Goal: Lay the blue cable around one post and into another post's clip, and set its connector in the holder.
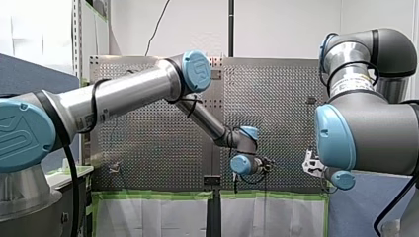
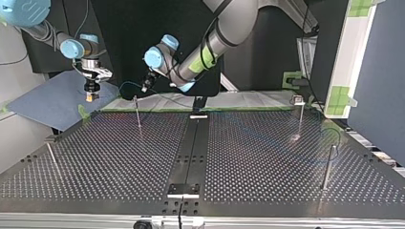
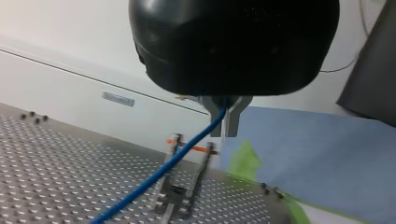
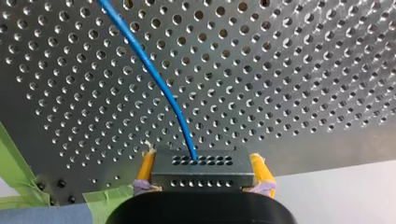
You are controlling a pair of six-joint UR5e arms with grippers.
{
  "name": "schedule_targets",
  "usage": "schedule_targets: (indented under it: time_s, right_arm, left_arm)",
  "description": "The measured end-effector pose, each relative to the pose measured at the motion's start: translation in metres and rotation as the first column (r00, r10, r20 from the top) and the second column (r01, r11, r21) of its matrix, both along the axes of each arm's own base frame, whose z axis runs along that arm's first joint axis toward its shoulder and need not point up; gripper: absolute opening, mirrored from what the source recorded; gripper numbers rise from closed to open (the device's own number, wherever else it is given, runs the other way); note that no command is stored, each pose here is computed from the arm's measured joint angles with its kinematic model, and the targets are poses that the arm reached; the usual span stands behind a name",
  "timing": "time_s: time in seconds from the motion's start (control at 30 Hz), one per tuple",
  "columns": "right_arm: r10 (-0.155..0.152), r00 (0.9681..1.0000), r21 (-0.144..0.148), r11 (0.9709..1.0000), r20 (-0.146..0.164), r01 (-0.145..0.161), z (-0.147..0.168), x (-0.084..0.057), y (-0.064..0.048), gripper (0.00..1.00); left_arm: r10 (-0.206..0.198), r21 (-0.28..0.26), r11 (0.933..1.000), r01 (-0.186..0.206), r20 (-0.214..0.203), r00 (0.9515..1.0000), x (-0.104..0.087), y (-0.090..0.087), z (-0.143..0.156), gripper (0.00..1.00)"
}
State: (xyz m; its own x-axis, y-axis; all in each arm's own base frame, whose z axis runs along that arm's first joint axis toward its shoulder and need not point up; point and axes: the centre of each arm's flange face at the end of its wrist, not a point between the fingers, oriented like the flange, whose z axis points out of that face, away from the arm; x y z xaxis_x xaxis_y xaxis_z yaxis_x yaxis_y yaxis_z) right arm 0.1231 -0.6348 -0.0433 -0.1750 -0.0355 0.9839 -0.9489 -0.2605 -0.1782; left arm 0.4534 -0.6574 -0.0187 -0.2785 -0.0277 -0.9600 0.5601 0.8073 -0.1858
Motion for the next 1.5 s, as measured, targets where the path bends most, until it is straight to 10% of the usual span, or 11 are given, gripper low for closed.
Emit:
schedule_targets:
  time_s: [1.5]
  right_arm:
    - [0.033, 0.9993, -0.011, 0.9994, 0.017, -0.033, 0.014, 0.02, -0.02, 0.0]
  left_arm:
    - [0.041, -0.025, 0.9989, -0.041, -0.001, 0.9992, 0.056, 0.016, 0.005, 0.02]
